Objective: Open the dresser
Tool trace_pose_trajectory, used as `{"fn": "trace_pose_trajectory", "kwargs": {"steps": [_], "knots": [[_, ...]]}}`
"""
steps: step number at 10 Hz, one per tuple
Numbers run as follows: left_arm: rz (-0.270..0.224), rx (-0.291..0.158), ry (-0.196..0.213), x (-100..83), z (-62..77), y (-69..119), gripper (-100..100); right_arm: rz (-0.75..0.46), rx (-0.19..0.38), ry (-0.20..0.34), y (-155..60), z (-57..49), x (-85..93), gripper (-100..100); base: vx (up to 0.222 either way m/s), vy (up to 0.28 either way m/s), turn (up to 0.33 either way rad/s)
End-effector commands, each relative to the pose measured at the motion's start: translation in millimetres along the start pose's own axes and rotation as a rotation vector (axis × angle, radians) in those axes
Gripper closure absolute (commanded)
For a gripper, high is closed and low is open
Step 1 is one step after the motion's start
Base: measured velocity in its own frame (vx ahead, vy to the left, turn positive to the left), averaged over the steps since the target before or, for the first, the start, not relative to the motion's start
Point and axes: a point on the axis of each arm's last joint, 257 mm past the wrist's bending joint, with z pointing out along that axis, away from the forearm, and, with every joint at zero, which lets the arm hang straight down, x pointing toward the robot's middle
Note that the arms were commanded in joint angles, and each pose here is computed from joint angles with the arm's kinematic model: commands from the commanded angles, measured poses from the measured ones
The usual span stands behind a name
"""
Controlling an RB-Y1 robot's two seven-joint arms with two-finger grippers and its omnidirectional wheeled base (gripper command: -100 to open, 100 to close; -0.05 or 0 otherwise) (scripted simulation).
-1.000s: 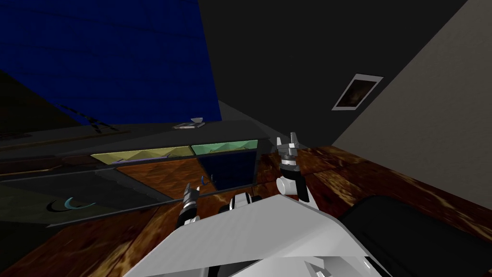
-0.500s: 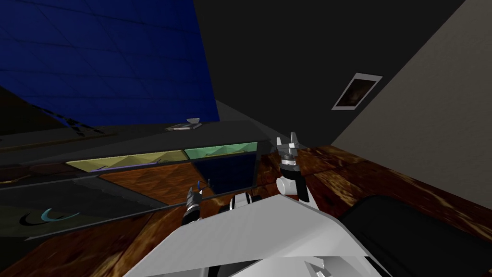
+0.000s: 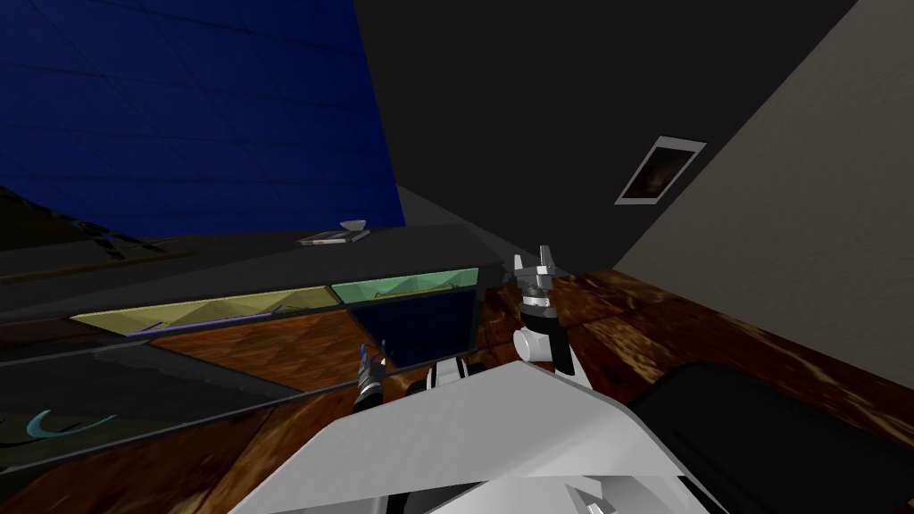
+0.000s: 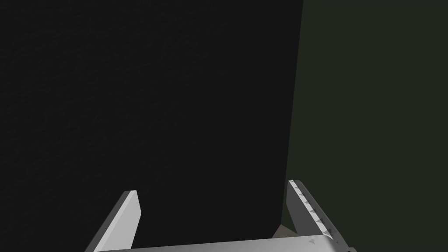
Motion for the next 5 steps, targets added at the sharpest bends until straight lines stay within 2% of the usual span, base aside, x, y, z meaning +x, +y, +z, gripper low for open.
{"fn": "trace_pose_trajectory", "kwargs": {"steps": [1, 2, 3, 4, 5], "knots": [[-0.051, -0.042, -0.013, 12.2, -9.8, 27.9, -100, 0.0, 0.0, 0.0, 0, 0.0, 0.0, 0, 0.046, -0.017, -0.024], [-0.033, -0.029, -0.009, 8.4, -6.6, 19.9, -100, 0.0, 0.0, 0.0, 0, 0.0, 0.0, 0, 0.024, -0.011, -0.007], [-0.04, -0.025, -0.018, 1.8, -17.6, 25.8, -100, 0.0, 0.0, 0.0, 0, 0.0, 0.0, 0, 0.105, 0.033, -0.064], [-0.04, -0.024, -0.021, -0.2, -20.2, 26.8, -100, 0.0, 0.0, 0.0, 0, 0.0, 0.0, 0, 0.181, 0.075, -0.1], [-0.04, -0.026, -0.019, 2.2, -17.9, 26.4, -100, 0.0, 0.0, 0.0, 0, 0.0, -0.1, 0, 0.08, 0.037, 0.011]]}}
